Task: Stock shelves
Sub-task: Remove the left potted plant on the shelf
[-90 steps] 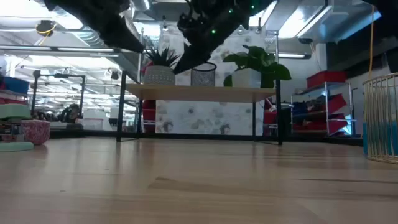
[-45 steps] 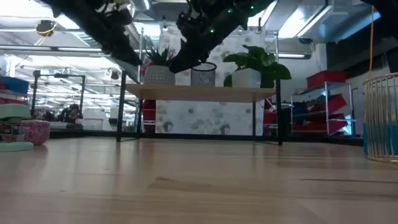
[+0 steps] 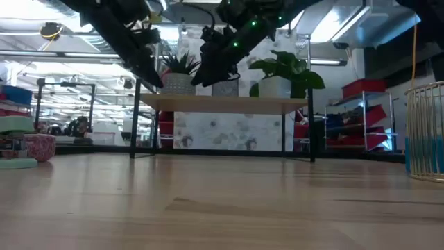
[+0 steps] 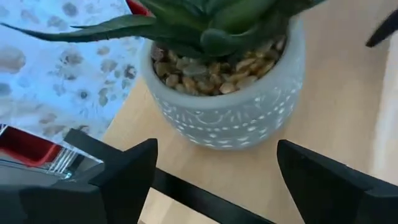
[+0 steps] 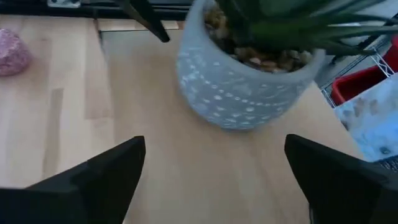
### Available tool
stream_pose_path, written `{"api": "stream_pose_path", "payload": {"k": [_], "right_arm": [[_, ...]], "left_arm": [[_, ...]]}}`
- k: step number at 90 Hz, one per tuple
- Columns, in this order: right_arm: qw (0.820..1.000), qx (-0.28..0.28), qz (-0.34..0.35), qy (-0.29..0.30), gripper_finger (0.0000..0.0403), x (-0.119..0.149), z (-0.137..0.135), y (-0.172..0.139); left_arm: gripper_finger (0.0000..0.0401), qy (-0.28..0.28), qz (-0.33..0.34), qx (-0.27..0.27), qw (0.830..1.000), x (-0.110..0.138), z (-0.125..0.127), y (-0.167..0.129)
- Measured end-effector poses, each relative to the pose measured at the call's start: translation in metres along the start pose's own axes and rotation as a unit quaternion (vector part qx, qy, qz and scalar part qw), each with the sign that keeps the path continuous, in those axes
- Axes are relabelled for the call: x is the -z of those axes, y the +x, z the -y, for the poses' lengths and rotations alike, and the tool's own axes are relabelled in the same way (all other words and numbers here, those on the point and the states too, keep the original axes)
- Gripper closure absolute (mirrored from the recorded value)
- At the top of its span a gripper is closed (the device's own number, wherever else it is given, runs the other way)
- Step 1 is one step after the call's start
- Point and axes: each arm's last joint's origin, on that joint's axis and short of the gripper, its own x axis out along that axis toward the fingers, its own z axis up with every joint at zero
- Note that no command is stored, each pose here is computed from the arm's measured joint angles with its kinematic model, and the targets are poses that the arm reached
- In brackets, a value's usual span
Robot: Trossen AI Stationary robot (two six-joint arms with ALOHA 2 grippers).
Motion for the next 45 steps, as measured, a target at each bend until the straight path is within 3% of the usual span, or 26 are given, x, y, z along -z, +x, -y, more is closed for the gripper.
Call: {"api": "stream_pose_path", "payload": {"k": [45], "right_arm": [[1.0, 0.005, 0.01, 0.0, 0.0029, 0.006, -0.001, 0.017]], "left_arm": [[0.0085, 0.053, 0.008, -0.006, 0.999, -0.002, -0.002, 0.005]]}}
